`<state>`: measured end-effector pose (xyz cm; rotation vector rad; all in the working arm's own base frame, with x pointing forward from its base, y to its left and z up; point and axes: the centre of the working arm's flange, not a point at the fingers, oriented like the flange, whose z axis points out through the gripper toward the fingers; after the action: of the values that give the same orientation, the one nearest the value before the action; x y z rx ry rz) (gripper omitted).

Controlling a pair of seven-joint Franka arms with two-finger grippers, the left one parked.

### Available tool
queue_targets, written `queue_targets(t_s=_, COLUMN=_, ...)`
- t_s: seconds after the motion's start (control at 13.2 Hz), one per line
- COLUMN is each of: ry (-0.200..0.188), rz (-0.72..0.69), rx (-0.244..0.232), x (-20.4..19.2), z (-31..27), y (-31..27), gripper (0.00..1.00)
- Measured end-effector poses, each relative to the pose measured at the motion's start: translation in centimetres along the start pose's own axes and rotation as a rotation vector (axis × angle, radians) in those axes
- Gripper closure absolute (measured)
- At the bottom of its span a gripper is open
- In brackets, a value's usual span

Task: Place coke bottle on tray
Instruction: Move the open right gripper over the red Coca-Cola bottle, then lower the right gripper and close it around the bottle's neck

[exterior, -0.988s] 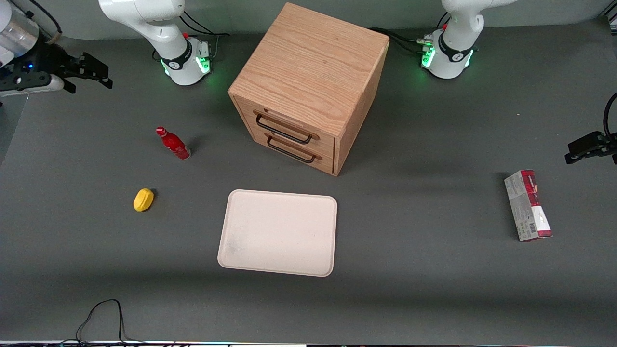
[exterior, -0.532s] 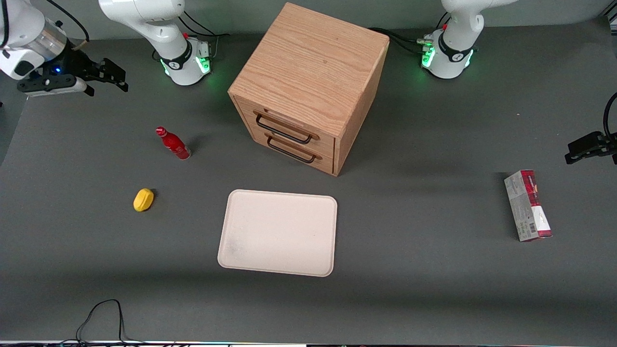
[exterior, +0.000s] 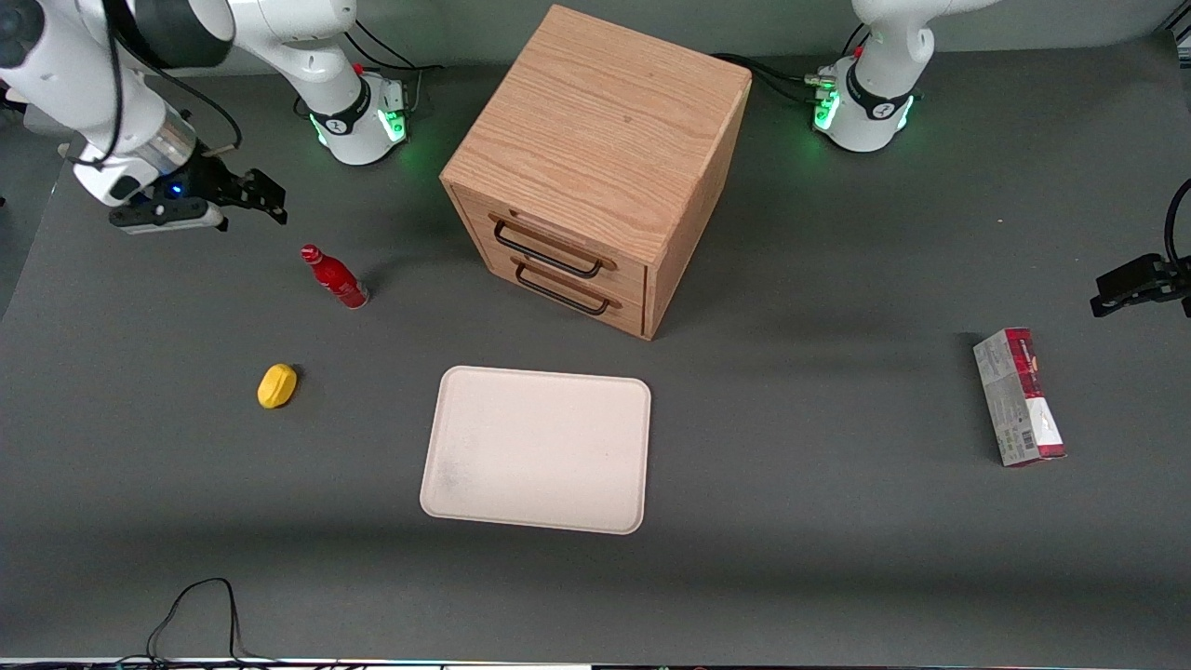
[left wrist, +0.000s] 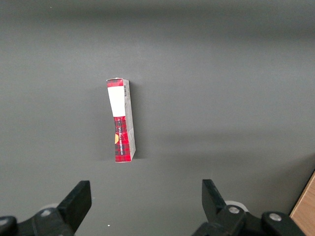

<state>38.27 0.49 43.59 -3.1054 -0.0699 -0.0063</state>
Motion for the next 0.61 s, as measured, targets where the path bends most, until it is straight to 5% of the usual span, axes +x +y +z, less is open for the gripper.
queue_targets(t_s=0.61, ry=0.018, rz=0.023, rx=-0.004, x=-1.1, z=5.7, y=-0.3, gripper=0.0)
